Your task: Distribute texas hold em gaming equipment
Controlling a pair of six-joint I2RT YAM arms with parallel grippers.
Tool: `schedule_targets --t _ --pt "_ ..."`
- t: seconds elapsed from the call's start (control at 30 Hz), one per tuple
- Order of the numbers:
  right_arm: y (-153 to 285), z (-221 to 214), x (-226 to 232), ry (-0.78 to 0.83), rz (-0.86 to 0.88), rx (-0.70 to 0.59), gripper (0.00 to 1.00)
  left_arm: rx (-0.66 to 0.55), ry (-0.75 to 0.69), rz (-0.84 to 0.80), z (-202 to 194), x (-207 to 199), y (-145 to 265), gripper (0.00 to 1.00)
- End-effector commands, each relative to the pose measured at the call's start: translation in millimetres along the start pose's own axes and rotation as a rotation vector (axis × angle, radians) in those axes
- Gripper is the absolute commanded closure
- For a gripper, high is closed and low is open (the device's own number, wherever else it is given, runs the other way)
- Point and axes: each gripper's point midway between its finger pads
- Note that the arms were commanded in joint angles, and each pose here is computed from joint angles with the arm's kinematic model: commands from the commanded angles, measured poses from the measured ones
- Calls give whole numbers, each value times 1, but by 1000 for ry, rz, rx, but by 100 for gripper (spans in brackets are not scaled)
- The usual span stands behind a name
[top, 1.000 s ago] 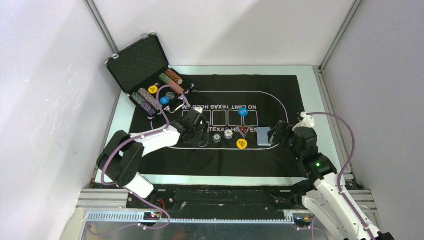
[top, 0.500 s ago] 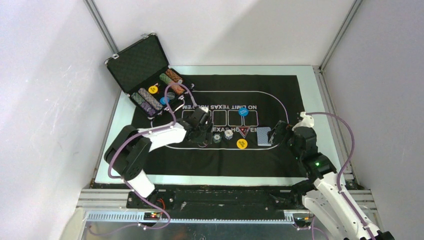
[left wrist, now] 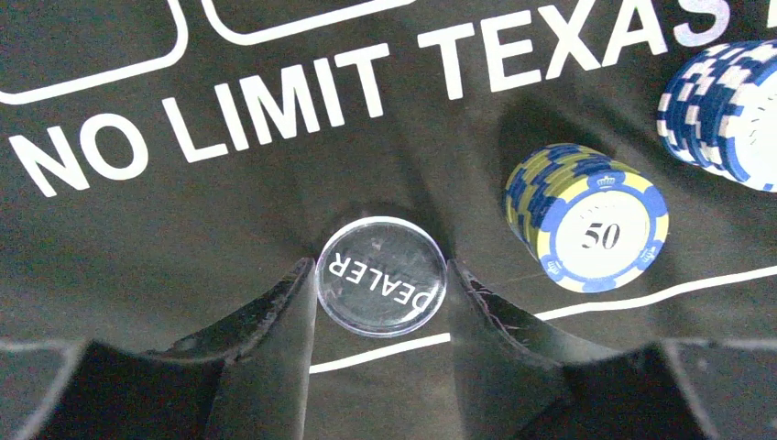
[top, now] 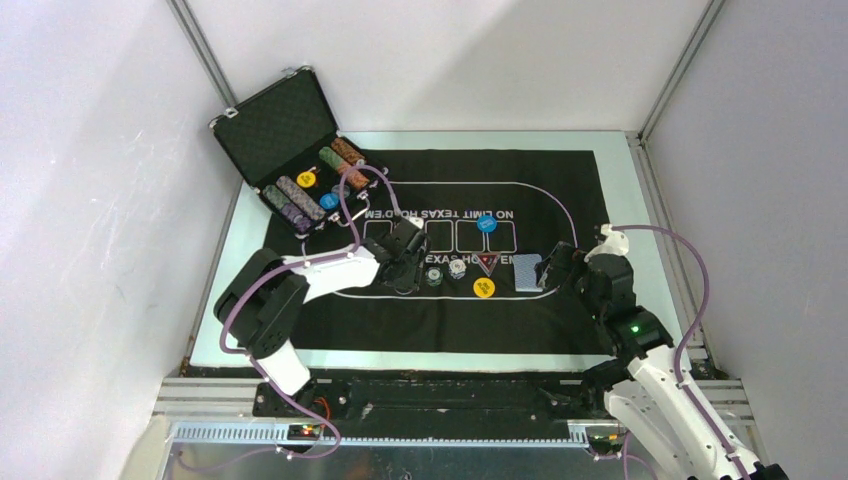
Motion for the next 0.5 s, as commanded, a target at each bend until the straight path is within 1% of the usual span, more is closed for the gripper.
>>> schedule_targets --t 0.0,0.1,0.17,0.3,0.47 --pt "2 8 6 1 29 -33 0 35 -27 0 -7 -5 -2 53" --pt "3 10 5 0 29 -44 0 7 -16 6 1 -4 4 62" --pt "5 11 5 -3 30 -51 0 -20 -12 15 9 -1 11 65" --pt "7 13 5 -5 29 -60 0 -94 6 51 31 8 32 69" --pt "7 13 3 -14 21 -62 0 -179 38 112 53 23 58 71"
Point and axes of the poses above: each gripper's point midway between its finger pads, its own y axis back along the fingers, its own x axis along the line the jaws close on, z = x × y, and after that the axes turned 15 degrees about -y, right-handed
